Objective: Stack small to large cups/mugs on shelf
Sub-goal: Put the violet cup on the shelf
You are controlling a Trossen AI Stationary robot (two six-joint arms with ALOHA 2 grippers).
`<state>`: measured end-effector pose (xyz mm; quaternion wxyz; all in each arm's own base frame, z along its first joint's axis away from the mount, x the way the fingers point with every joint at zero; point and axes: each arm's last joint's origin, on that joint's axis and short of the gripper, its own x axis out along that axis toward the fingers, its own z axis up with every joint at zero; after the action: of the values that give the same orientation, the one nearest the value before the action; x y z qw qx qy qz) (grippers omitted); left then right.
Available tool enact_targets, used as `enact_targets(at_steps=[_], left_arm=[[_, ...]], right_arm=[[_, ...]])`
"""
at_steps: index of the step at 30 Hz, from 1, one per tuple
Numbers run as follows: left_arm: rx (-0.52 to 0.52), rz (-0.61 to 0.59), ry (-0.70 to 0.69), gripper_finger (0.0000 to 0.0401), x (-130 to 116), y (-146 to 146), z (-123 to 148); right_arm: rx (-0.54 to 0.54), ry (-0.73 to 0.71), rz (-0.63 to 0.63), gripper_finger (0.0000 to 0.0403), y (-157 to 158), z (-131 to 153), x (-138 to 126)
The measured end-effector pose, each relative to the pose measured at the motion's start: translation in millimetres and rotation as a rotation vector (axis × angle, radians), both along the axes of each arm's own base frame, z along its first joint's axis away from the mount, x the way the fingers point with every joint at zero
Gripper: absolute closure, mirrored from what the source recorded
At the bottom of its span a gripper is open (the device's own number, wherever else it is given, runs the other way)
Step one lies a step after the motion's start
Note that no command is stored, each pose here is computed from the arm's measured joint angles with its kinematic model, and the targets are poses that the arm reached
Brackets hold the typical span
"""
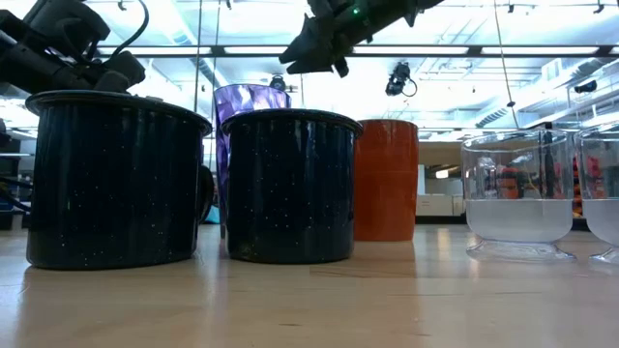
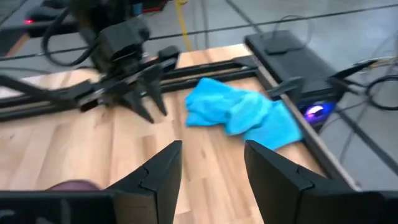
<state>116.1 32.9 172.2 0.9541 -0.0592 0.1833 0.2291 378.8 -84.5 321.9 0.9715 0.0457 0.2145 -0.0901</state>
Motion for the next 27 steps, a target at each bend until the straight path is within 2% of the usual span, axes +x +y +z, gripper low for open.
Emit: enact_targets(at_steps=[3,8,14,22,27], left_arm=[[-0.004,-0.017,-0.019,0.0284,1,0,2],[-0.003,-0.018,-0.03,0.0285,1,0,2],[-0.003,-0.017,-0.03,0.0291,1,0,2],[-0.001,-0.018,-0.027,0.0289,1,0,2],[-0.002,-0.018,-0.025,0.029,1,0,2]], right_arm=[[0.027,0.026,0.063,0.0223,12,-9,7],[0.07,0.122,0.101,0.0229,27,-23,13],[0.089,0.203,0.128,0.0231,40,-20,34],[0.03,0.455,0.151,0.0231,46,-22,65],[-0.019,0.466,0.185,0.0224,48,-20,76]])
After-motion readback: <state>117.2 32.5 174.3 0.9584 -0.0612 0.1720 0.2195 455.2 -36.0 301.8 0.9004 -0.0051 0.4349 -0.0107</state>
